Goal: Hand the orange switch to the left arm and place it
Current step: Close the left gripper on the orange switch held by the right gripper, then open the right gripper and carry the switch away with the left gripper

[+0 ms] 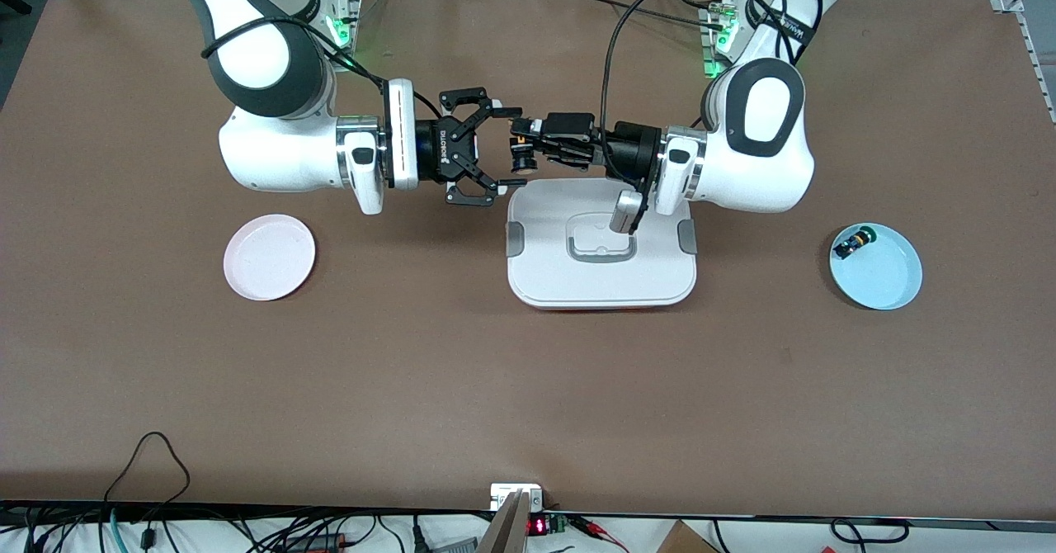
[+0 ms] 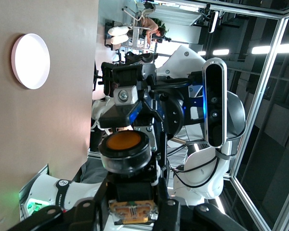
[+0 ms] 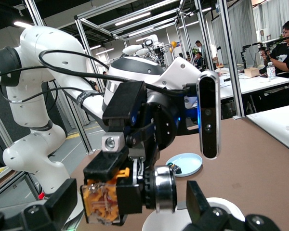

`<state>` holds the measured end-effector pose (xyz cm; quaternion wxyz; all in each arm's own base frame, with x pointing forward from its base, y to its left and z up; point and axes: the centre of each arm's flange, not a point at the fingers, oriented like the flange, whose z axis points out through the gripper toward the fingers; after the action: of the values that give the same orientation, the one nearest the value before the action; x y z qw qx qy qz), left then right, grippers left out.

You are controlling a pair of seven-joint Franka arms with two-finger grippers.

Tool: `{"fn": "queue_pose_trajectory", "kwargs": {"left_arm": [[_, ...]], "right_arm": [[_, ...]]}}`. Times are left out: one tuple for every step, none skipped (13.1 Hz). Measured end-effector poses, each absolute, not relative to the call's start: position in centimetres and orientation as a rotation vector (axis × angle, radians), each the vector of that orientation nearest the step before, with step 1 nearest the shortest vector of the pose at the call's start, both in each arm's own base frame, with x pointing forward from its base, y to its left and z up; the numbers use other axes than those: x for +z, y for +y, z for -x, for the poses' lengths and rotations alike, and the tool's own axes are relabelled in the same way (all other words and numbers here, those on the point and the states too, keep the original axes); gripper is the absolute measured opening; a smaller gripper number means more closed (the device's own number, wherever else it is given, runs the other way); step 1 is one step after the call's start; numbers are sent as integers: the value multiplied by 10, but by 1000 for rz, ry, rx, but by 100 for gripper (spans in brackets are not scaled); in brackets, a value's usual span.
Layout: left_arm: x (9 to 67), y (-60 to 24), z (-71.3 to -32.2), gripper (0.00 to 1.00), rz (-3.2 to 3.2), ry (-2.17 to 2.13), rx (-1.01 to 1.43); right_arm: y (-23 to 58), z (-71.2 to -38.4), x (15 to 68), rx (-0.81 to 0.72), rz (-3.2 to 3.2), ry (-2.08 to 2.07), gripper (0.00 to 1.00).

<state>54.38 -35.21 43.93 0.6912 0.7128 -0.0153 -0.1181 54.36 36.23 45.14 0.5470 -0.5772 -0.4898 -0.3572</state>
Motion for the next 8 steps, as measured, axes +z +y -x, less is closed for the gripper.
{"fn": "queue_pose_trajectory", "kwargs": {"left_arm": [[439,-352,-544,41,-1593,-34,-264],[440,-352,-544,41,-1593,-35,-263],[441,-352,-545,41,-1595,-39,-260],[441,-351,-545,41,-1612,-58,-254],[443,-349,-547,41,-1649,-96,-243],[447,-345,-550,41,-1690,-136,-228],[451,-340,-554,41,-1727,-169,-212],[452,-333,-558,41,-1765,-198,-199]], "right_arm": [[362,-544,452,-846,1369,-1159,100],[362,-544,451,-845,1369,-1158,100],[362,-544,451,-845,1370,-1157,100],[362,-544,451,-845,1371,-1156,100],[360,-545,451,-845,1375,-1152,100],[356,-546,449,-845,1383,-1146,100],[349,-548,447,-846,1394,-1138,100],[342,-549,445,-848,1407,-1130,100]]}}
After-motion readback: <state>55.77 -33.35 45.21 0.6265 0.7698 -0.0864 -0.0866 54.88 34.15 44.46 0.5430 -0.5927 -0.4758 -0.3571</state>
